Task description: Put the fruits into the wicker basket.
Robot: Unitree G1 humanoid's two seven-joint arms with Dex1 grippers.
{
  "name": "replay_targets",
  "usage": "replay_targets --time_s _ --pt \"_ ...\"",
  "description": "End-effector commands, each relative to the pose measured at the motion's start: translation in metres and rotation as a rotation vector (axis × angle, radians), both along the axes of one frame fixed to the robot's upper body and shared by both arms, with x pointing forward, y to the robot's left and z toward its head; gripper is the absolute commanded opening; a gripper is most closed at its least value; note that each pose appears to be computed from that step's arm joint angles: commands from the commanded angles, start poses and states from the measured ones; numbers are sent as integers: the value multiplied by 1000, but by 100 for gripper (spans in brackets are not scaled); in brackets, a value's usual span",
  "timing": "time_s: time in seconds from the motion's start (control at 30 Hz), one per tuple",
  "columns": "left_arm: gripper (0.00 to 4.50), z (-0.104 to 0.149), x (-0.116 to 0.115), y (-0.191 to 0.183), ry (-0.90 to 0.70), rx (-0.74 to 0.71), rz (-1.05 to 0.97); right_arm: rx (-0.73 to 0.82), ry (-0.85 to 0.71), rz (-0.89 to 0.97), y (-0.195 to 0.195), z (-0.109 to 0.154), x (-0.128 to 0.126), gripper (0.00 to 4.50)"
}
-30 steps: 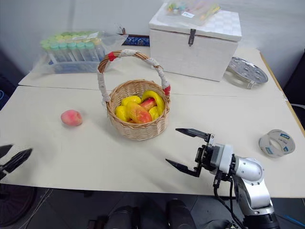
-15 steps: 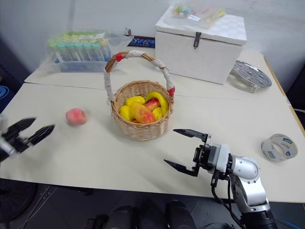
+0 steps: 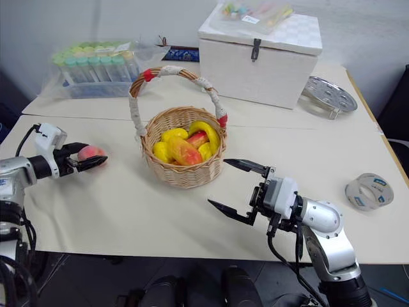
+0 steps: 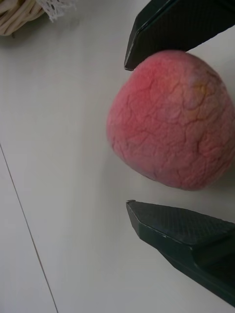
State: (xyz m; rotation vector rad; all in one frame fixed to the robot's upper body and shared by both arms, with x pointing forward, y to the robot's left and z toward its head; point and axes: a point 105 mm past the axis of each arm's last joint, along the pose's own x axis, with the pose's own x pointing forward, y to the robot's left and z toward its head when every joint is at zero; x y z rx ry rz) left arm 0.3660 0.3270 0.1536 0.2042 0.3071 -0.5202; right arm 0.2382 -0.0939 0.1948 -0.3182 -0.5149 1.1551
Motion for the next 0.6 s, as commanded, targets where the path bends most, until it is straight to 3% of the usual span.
replay_targets --time_s 0.03,0.13,0.2,0.37,0.43,0.5,0.6 --pt "387 6 -1 1 -5 14 -24 12 -61 -12 1 18 -4 450" --pt "304 8 -4 7 0 28 -20 12 -64 -21 0 22 -2 450" --pt "271 12 -11 8 -2 43 -53 6 -65 -27 -1 22 -2 450" --pt "264 56 -39 -25 -52 -107 -316 9 -70 -59 -7 27 2 450" --pt "264 84 -60 -72 -102 -145 -537 9 -71 -83 -11 30 6 450" --pt "264 91 -78 -107 -108 -158 -665 3 -69 -92 -14 31 8 450" --pt "264 98 -85 -146 -140 -203 -705 -4 -67 -95 -16 31 9 450"
